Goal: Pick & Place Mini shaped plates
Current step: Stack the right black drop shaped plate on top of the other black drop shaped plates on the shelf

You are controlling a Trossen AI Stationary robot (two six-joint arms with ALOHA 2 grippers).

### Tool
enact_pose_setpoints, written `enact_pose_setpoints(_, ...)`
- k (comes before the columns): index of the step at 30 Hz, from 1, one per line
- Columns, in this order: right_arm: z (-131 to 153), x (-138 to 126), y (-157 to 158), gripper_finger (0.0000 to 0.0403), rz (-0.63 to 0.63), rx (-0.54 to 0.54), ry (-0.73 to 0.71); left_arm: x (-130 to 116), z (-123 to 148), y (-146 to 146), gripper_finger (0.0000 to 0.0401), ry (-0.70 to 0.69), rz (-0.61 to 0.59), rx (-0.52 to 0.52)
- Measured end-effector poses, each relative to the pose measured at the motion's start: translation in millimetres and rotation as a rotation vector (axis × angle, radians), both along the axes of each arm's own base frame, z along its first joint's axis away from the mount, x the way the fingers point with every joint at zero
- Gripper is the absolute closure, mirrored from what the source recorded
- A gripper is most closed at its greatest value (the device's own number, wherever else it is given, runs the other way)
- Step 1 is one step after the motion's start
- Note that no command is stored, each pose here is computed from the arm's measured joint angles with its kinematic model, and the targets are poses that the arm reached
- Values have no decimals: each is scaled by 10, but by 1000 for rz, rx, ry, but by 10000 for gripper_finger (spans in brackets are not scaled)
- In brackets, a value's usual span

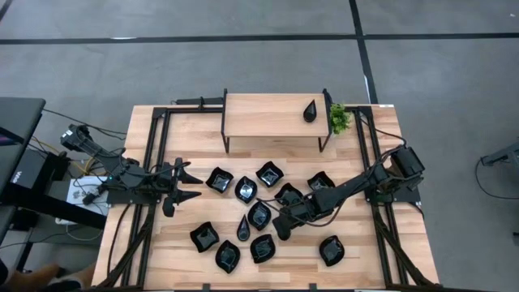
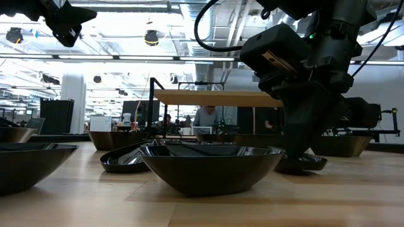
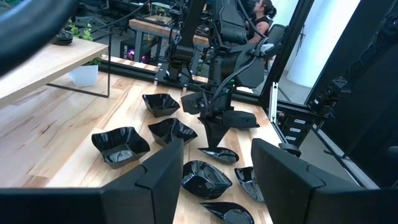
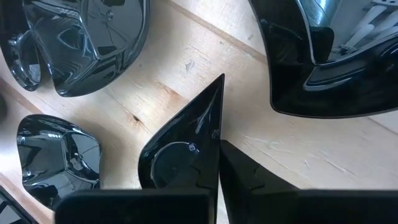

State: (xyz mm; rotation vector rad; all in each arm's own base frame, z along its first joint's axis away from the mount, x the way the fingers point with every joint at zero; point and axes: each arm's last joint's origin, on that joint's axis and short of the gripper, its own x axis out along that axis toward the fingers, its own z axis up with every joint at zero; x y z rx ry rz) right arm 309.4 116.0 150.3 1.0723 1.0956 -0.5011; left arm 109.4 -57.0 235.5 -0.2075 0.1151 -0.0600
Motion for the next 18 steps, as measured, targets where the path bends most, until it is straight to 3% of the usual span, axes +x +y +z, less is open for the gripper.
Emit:
enact_pose_setpoints(5, 5, -1, 0, 402, 11, 0, -2, 0, -3, 0, 210, 3, 0, 2)
enact_pose_setpoints(18, 158, -7, 47, 403, 95, 171, -26, 0, -3, 0, 210, 3, 0, 2)
